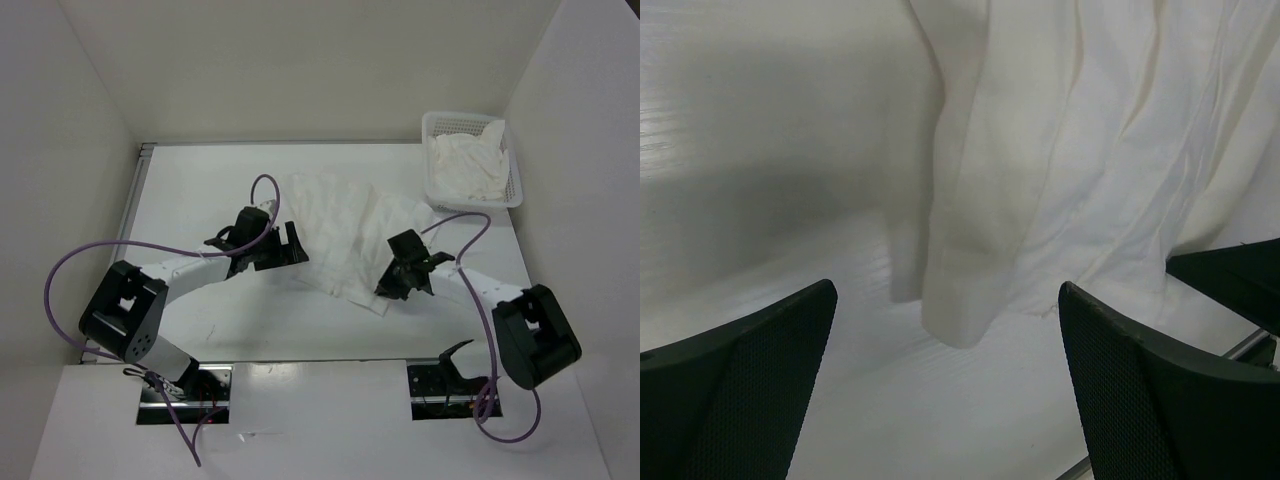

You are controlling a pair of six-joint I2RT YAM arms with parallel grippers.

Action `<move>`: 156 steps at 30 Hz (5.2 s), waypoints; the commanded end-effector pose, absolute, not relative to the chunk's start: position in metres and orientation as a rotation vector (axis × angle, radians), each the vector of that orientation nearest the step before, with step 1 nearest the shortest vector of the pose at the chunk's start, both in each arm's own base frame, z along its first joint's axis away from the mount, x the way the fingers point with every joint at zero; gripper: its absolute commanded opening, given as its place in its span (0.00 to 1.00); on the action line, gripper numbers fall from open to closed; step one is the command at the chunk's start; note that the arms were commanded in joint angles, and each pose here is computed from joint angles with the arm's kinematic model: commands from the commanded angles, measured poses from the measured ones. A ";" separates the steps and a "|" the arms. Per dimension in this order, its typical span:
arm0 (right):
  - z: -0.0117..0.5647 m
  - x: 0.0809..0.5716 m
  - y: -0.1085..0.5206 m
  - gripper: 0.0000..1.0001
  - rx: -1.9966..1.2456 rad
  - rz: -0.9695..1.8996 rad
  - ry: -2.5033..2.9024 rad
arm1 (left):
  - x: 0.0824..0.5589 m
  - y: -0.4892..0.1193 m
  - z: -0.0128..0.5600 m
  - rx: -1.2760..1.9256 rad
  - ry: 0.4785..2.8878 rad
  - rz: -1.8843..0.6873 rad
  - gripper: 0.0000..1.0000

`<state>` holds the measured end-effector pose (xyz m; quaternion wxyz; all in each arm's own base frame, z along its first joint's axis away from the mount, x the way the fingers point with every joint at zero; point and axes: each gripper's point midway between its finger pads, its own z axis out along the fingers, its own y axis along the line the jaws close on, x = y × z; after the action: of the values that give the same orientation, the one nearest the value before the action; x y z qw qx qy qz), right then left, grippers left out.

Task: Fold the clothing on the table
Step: Fold the skirt

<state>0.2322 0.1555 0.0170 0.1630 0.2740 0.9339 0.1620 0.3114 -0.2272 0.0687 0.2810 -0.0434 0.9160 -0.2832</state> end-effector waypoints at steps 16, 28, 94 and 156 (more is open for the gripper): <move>0.098 0.235 0.127 0.27 0.897 0.534 2.416 | 0.305 -0.250 0.042 0.020 2.447 -0.978 0.66; 0.076 0.209 0.113 0.46 1.065 0.500 2.407 | 0.301 -0.273 0.023 0.074 2.479 -1.185 0.00; 0.244 0.284 0.142 0.00 0.457 0.755 2.168 | 0.302 -0.176 0.237 0.114 2.067 -1.179 1.00; 0.297 0.338 0.196 0.00 0.329 0.836 2.072 | 0.216 -0.284 0.081 -0.492 2.173 -0.492 0.81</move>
<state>0.3473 0.1975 0.2593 0.3828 0.1424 0.8577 0.3122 0.2121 -0.2993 0.0817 0.3987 -0.1624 0.8783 -0.2080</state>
